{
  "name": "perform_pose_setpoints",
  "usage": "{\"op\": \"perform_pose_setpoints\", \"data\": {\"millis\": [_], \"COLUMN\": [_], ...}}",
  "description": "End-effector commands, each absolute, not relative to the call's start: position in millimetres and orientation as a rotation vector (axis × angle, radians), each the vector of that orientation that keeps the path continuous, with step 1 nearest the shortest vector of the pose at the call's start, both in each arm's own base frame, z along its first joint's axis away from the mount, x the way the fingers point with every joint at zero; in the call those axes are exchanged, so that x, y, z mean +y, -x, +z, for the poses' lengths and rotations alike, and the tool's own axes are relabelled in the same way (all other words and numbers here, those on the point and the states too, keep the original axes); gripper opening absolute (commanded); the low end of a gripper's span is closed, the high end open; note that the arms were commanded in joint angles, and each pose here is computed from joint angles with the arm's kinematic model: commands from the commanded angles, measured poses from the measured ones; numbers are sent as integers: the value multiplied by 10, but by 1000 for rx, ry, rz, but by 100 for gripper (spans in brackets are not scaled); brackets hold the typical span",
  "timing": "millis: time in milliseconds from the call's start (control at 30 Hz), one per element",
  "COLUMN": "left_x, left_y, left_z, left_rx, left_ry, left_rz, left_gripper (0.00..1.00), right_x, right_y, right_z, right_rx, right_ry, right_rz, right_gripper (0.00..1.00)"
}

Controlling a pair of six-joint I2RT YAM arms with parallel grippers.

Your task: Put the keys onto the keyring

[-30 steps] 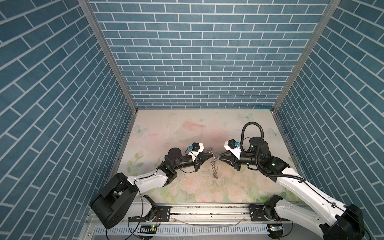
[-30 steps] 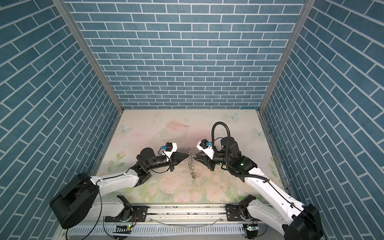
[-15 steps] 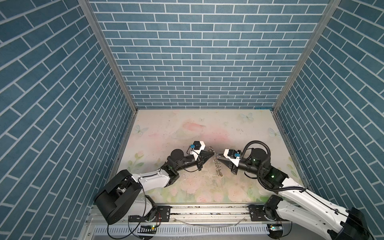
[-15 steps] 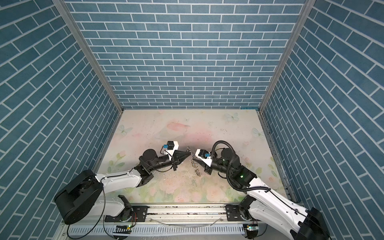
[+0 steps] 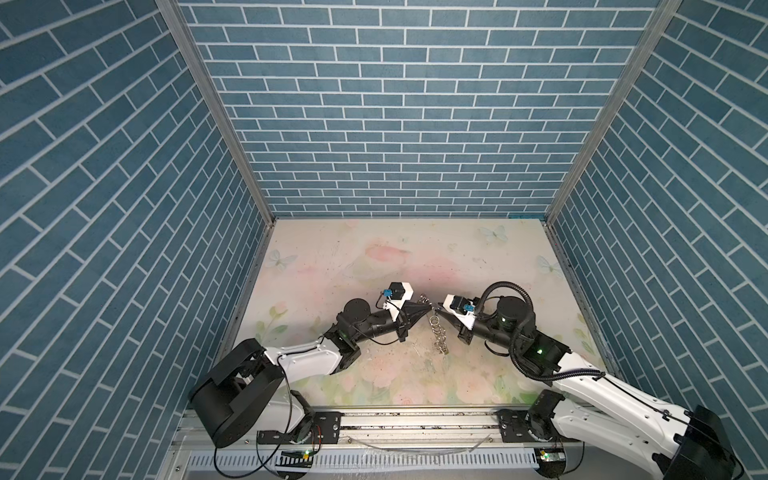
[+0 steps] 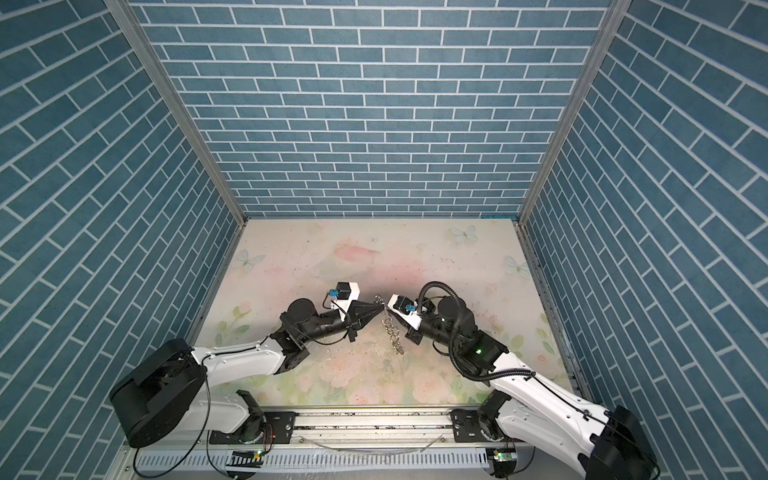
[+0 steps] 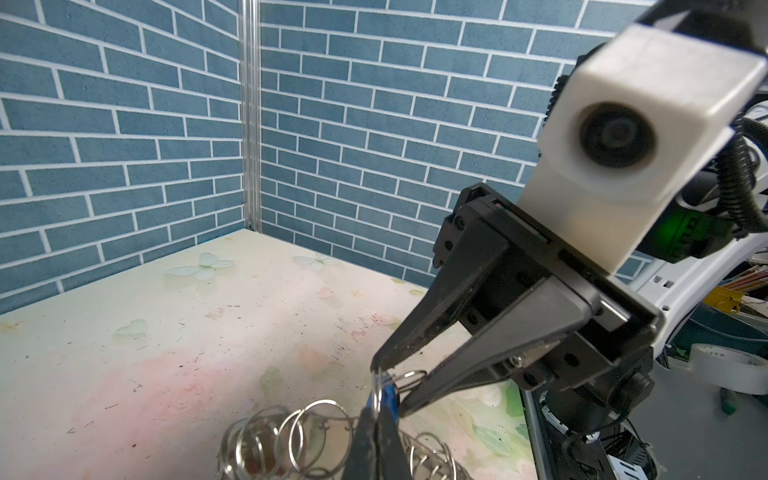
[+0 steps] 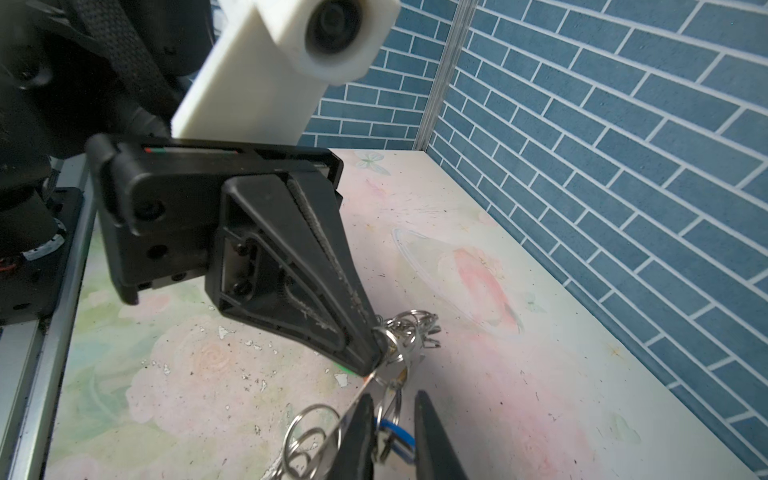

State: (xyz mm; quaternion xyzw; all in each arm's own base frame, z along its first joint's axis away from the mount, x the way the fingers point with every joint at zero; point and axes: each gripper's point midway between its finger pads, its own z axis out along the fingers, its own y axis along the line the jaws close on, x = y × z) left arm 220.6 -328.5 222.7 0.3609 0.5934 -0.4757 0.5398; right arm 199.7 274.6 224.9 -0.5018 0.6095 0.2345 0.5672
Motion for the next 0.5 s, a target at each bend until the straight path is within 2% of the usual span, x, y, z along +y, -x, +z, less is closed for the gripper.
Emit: {"op": "perform_pose_setpoints", "data": {"millis": [0,200,467], "left_x": [-3320,-3306,-3328], "left_y": [-2215,-2277,-2409], "left_z": [2522,2554,2616], "left_rx": [1308,1314,1299], "left_ry": [-835,-782,-632], "left_rz": [-1139,-1102,-1053], "left_gripper": [0,0,0], "right_x": [2744,2765,2904], "right_y": [-2030,-2013,-1976], "right_z": [2281,2295,2337], "right_rx": [1429,1455,1486], "right_ry": [1168,1165,1148], "right_rz": [529,562,660], "right_gripper": [12,2,1]}}
